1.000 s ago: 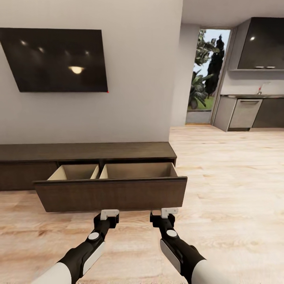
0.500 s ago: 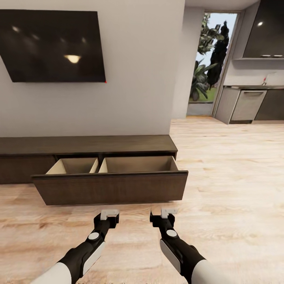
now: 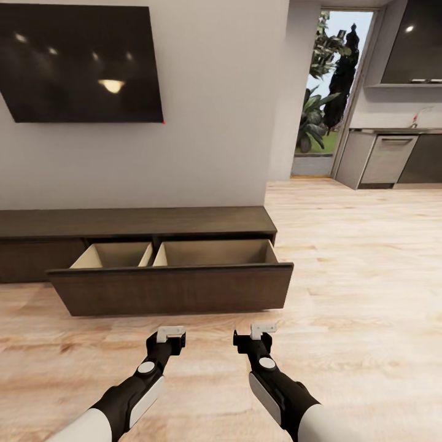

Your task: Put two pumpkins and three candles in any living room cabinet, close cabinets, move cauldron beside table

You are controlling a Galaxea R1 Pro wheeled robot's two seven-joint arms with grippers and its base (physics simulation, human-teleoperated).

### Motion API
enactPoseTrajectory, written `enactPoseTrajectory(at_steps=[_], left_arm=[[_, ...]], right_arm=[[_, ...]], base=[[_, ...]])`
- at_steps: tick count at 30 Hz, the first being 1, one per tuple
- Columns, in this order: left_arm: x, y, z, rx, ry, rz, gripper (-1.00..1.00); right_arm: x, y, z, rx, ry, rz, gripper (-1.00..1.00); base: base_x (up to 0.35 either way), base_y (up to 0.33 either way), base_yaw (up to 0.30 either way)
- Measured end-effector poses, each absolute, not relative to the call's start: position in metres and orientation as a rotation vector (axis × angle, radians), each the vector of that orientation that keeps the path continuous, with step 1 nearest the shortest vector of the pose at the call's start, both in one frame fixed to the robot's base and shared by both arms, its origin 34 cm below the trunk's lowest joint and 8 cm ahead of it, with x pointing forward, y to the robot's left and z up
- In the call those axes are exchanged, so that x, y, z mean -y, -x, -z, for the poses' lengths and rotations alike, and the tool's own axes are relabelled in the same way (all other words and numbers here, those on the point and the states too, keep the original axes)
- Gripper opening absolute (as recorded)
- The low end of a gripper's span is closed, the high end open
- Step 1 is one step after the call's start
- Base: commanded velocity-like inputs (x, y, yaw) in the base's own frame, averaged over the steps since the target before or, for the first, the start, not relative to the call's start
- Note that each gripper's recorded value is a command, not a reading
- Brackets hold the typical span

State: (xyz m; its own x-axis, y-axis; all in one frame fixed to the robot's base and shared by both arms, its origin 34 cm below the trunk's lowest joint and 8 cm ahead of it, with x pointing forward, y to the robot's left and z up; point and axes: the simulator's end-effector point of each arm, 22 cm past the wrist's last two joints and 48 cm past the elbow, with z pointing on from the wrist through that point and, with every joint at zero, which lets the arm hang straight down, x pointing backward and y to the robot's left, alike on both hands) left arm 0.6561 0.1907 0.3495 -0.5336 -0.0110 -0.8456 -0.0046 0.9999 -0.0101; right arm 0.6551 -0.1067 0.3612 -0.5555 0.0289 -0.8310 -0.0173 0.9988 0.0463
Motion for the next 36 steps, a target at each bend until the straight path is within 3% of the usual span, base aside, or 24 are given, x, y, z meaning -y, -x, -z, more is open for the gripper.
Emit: enactPoseTrajectory(at_steps=[23,36], left_arm=[[-0.1909,-0.6559,-0.3494,-2.135,0.010,0.008,1.00],[-0.1914,-0.6544,-0.3423,-2.145,0.011,0.007,1.00]], right_arm=[[0.1070,-0.6549,-0.3612,-2.159,-0.009,-0.060,1.00],[0.1081,-0.6535,-0.3535,-2.172,-0.010,-0.058,1.00]], base=[[0.306,0.000,0.000],[0.045,0.000,0.000]])
